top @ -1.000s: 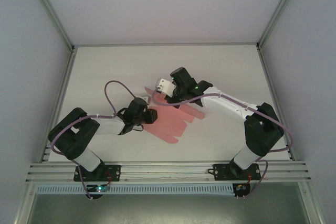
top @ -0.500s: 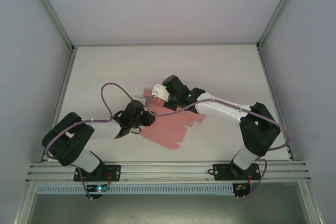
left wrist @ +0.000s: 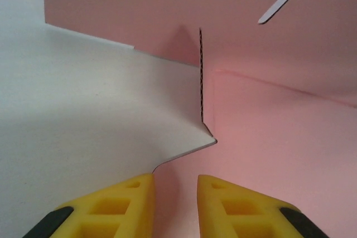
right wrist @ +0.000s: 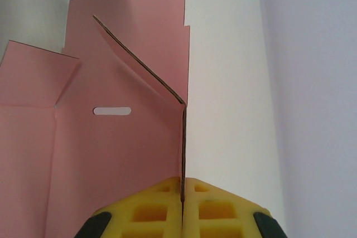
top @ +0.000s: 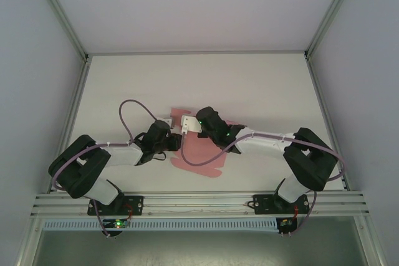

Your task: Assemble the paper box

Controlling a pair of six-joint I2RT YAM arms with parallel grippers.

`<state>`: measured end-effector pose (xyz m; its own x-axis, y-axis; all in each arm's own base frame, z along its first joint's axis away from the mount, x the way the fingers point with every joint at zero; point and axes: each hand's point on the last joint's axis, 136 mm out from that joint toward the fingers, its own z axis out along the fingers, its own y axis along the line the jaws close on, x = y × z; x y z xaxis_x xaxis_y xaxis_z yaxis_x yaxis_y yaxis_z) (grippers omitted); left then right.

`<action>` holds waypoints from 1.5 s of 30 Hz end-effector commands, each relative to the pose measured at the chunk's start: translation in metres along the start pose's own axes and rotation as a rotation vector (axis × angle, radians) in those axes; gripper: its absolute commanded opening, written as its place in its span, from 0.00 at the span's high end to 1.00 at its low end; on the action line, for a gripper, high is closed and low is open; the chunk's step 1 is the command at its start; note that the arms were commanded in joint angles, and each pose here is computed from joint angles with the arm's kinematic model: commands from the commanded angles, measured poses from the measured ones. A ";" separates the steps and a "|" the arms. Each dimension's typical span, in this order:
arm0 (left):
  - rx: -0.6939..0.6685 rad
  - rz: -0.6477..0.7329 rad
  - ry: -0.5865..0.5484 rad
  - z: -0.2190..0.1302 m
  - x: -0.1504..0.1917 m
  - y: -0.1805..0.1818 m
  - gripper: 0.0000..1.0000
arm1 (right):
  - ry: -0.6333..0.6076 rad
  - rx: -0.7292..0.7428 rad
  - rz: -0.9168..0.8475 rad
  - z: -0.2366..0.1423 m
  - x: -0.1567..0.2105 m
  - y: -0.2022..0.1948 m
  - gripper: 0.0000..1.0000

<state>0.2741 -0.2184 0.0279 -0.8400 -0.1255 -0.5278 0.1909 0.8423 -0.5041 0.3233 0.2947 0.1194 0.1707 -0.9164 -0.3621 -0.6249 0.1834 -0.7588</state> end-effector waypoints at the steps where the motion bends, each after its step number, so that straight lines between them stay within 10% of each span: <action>1: -0.024 0.035 -0.039 -0.010 -0.010 0.002 0.72 | -0.019 0.144 -0.049 -0.006 -0.005 -0.023 1.00; 6: -0.093 0.067 -0.107 -0.035 -0.032 0.002 0.59 | -0.071 0.224 -0.123 -0.007 -0.015 -0.019 1.00; 14: -0.331 0.020 -0.307 -0.105 -0.111 0.029 0.00 | -0.090 0.108 -0.123 0.004 -0.015 0.005 1.00; 24: -0.469 -0.173 -0.332 -0.110 -0.167 0.101 0.00 | -0.134 0.045 -0.104 0.010 -0.015 0.011 1.00; 34: -0.156 -0.010 -0.108 -0.025 -0.154 0.067 0.07 | -0.127 0.042 -0.087 0.010 -0.011 0.009 1.00; 45: 0.238 0.193 -0.107 -0.035 -0.118 -0.003 0.29 | -0.112 0.034 -0.065 0.010 -0.009 0.010 1.00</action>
<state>0.3757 -0.1564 0.0976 -0.7655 -0.1280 -0.6306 0.2686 0.8270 -0.4939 0.3257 0.3071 0.1178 0.3192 -0.8809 -0.3495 -0.5460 0.1306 -0.8276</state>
